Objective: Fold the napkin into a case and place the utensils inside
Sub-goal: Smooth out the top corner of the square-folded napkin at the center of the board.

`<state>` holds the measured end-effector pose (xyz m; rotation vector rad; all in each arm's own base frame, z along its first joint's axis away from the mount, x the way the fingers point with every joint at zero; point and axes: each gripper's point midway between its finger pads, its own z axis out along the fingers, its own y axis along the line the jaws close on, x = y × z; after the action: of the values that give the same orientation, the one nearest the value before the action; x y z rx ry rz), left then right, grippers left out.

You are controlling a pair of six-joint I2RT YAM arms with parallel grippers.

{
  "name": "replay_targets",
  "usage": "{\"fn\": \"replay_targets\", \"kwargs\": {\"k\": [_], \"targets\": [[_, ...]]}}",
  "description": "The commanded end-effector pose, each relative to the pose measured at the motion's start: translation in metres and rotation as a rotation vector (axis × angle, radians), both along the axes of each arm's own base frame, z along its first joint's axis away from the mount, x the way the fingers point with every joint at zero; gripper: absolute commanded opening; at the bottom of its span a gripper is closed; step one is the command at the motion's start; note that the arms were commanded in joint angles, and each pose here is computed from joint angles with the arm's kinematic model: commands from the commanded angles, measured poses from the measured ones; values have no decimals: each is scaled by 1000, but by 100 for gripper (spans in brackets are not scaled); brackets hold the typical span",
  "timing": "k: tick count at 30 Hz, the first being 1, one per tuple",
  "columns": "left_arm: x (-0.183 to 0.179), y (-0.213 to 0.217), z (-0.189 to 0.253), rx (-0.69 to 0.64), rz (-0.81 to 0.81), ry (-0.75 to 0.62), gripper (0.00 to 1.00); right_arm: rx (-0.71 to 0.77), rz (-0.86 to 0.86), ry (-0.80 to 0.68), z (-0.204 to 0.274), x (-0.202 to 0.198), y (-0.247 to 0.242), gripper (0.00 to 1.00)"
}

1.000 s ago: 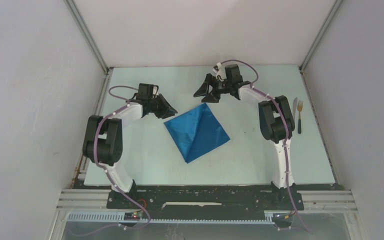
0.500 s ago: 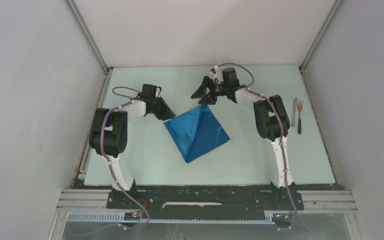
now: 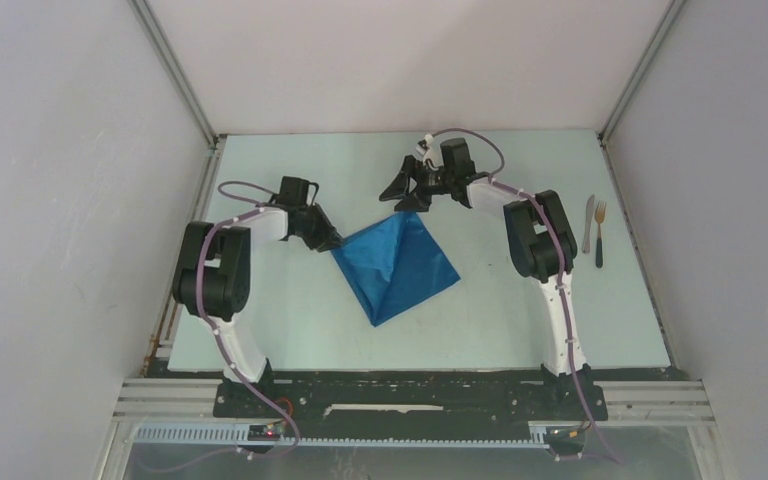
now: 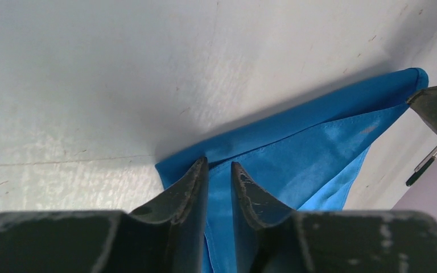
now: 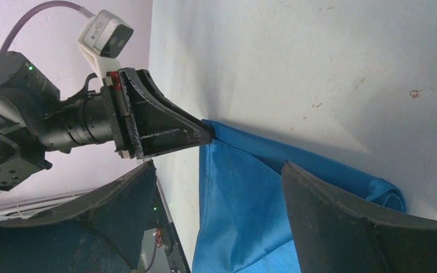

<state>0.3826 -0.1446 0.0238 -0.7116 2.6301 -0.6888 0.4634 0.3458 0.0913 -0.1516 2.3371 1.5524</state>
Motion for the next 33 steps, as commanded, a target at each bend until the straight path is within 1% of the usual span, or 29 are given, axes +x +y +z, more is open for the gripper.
{"fn": "replay_targets", "kwargs": {"k": [1, 4, 7, 11, 18, 27, 33], "targets": [[13, 8, 35, 34, -11, -103, 33, 4, 23, -55, 7, 3, 7, 89], [11, 2, 48, 21, -31, -129, 42, -1, 22, -63, 7, 2, 7, 89], [5, -5, 50, 23, -58, -134, 46, -2, 23, -65, 8, 2, 7, 88], [-3, -18, 43, 15, -98, -110, 47, -3, 22, -66, 7, 2, 6, 89], [-4, -23, 29, 26, -120, -72, 49, 0, 22, -69, 8, 0, 5, 89], [-7, -7, 17, 101, -114, -39, 49, 0, 23, -68, 7, -1, 4, 89], [-3, -2, 16, 109, -101, -37, 50, -4, 34, -71, 5, -4, 6, 89]]}}
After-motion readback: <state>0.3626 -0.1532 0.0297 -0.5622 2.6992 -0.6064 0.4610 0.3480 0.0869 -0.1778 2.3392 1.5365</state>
